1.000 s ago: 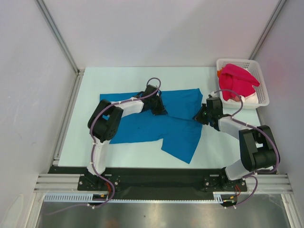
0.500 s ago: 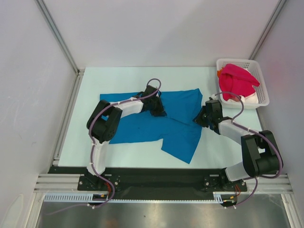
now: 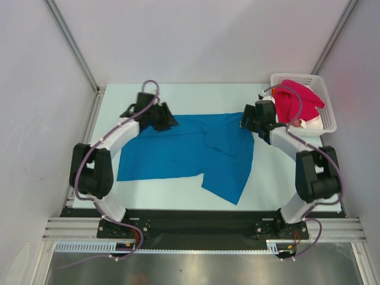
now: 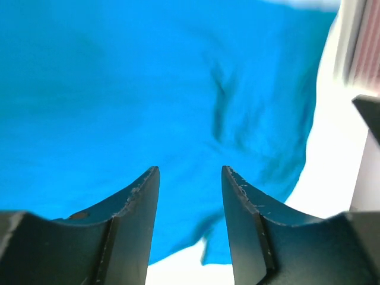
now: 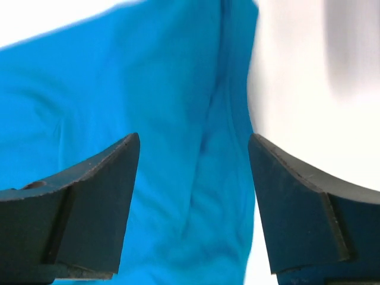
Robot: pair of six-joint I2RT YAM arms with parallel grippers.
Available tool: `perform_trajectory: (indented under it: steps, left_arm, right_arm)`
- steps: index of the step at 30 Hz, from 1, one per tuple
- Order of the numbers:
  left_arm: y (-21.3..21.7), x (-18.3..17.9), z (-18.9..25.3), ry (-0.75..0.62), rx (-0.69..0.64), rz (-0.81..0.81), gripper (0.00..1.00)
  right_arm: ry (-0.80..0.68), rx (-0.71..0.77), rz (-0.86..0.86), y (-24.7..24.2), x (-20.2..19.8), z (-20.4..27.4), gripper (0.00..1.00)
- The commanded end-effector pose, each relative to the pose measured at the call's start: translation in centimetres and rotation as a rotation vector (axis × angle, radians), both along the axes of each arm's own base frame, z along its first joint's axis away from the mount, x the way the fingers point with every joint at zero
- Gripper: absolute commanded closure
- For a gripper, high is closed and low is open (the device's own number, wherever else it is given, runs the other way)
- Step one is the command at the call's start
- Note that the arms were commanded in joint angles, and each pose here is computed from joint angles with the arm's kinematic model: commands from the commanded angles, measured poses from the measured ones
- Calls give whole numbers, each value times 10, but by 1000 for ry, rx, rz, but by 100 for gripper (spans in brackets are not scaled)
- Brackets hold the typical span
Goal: Fold and stack the t-shirts
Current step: Fold the tshirt
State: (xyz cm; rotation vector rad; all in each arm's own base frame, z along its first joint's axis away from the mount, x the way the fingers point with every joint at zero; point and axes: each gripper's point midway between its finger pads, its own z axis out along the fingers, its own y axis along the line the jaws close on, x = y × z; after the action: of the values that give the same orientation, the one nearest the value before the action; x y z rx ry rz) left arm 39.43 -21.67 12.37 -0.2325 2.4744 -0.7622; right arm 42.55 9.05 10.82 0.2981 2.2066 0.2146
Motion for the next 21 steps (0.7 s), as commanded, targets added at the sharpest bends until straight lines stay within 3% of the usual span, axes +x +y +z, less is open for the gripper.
perform_trajectory:
  steps: [1,8,14,21]
  left_arm:
    - [65,12,2,-10,17,47,50]
    - [175,54,-17,49,-47,241,50]
    - [244,92,-45,94,62,363,47]
    - [267,123,-79,112,133,381,46]
  right_arm:
    - [-35,-76,35,0,51,1,21]
    - [2,-132,12,-5,102,-22,26]
    - [31,-137,0,-17,116,-35,30]
    - [52,-79,51,-16,126,-45,27]
